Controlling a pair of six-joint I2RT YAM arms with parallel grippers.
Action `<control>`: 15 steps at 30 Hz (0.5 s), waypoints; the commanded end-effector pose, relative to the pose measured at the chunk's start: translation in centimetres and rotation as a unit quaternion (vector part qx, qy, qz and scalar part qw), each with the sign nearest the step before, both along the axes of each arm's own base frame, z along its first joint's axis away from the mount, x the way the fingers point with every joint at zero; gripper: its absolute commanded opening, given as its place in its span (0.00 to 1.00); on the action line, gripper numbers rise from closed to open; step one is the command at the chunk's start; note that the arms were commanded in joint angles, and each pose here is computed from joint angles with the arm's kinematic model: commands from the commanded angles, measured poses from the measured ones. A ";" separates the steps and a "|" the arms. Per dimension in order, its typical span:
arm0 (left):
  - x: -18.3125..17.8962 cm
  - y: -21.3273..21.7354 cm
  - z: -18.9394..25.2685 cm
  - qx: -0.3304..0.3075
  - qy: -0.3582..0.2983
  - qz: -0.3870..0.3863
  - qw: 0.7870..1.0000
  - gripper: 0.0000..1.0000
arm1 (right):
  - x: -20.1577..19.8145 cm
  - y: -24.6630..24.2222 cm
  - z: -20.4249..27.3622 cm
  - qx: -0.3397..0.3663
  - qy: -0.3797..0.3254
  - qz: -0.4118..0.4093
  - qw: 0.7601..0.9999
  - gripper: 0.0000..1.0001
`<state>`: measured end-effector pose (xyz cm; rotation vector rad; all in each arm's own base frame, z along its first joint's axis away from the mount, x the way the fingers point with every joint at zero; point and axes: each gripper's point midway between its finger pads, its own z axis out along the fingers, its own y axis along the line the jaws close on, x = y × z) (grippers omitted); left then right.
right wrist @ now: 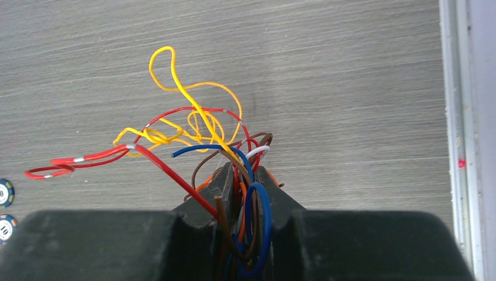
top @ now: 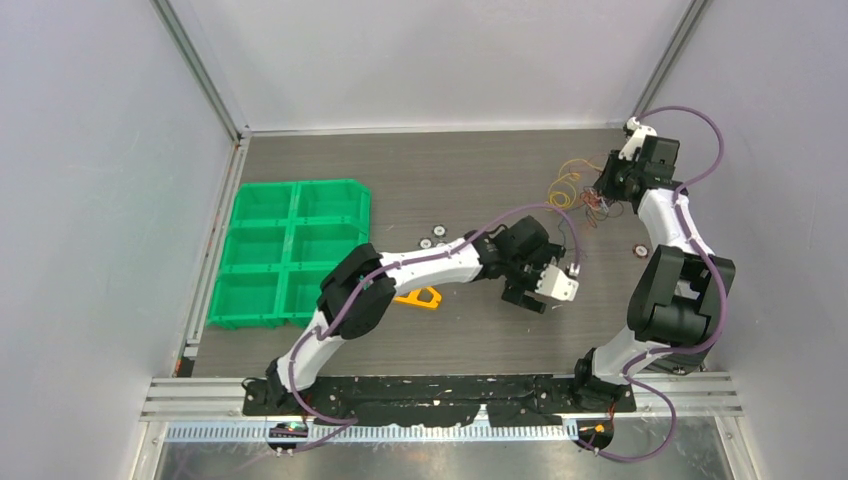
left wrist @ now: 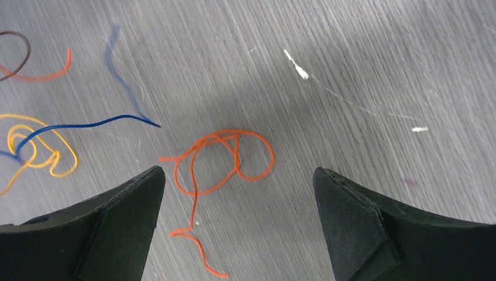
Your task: Untangle the cables
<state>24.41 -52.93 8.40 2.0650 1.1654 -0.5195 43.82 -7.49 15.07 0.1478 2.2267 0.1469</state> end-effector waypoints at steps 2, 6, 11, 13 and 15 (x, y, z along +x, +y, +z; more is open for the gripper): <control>3.3 -3.4 0.8 -0.010 -0.112 0.018 0.994 1.00 | 1.5 -0.5 2.8 -0.016 -0.040 0.017 0.999 0.05; 3.6 -4.2 -0.8 0.031 -0.133 0.014 0.991 0.94 | 1.4 -0.1 2.6 -0.011 -0.040 0.030 0.999 0.05; 3.4 -4.1 -1.9 0.048 -0.169 0.013 0.984 0.82 | 1.3 -0.8 3.0 -0.018 -0.045 0.029 0.998 0.05; 4.1 -3.1 -2.3 0.066 -0.161 0.031 0.984 0.38 | 1.1 -1.0 3.1 -0.019 -0.047 0.029 0.998 0.05; 4.1 -1.0 -3.5 0.108 -0.142 0.034 0.983 0.15 | 0.9 -1.0 3.0 -0.017 -0.047 0.034 0.998 0.05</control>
